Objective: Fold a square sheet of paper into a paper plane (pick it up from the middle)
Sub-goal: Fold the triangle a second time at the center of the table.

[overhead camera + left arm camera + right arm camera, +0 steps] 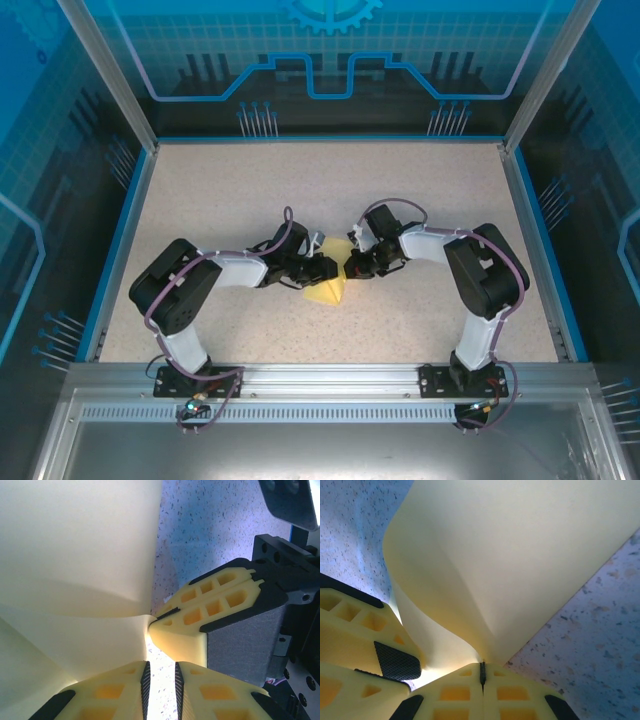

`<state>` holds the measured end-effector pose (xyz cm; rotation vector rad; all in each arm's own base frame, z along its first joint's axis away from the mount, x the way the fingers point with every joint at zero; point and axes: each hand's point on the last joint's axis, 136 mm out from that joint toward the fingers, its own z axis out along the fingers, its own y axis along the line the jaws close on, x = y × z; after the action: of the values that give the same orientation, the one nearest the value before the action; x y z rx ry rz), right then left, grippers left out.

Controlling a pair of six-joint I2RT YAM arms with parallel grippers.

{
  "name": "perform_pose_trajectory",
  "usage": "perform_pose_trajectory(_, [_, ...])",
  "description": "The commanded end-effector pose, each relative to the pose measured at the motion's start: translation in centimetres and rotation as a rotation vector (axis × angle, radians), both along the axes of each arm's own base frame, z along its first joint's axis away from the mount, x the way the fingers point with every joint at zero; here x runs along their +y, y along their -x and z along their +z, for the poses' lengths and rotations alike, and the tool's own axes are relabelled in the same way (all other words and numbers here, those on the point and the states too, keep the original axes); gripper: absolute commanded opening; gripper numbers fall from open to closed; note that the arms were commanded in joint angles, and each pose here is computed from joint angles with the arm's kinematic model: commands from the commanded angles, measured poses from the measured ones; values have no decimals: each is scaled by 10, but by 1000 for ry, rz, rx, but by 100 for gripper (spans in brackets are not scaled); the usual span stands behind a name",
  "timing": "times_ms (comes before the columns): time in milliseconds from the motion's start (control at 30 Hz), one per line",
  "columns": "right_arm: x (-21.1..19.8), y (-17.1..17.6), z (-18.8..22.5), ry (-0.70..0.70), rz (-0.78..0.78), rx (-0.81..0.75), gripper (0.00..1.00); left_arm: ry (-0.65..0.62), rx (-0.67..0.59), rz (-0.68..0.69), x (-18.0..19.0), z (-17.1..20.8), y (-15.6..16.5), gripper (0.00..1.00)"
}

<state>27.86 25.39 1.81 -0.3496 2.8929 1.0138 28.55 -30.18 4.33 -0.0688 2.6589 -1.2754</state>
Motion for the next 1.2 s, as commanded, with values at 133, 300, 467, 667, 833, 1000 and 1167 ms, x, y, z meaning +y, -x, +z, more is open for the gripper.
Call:
perform_pose_trajectory(133, [4,-2,-1,13,8,4,2,-17,10,-10,-3,-6,0,23])
perform_pose_trajectory(300, [5,-2,-1,13,9,8,3,-21,17,-8,-2,-9,0,23])
perform_pose_trajectory(467, [5,-3,0,11,13,2,3,-28,19,-8,-2,-10,0,23])
perform_pose_trajectory(667, [5,-5,0,14,16,3,3,-35,22,-8,-1,-12,1,23])
perform_pose_trajectory(833, [5,-4,-1,21,18,6,3,-44,25,-4,0,-14,2,23])
perform_pose_trajectory(1000, [5,-2,-3,22,20,16,4,-55,28,1,2,-17,2,22])
perform_pose_trajectory(1167, [4,2,-3,19,31,32,4,-57,29,1,3,-16,3,23])
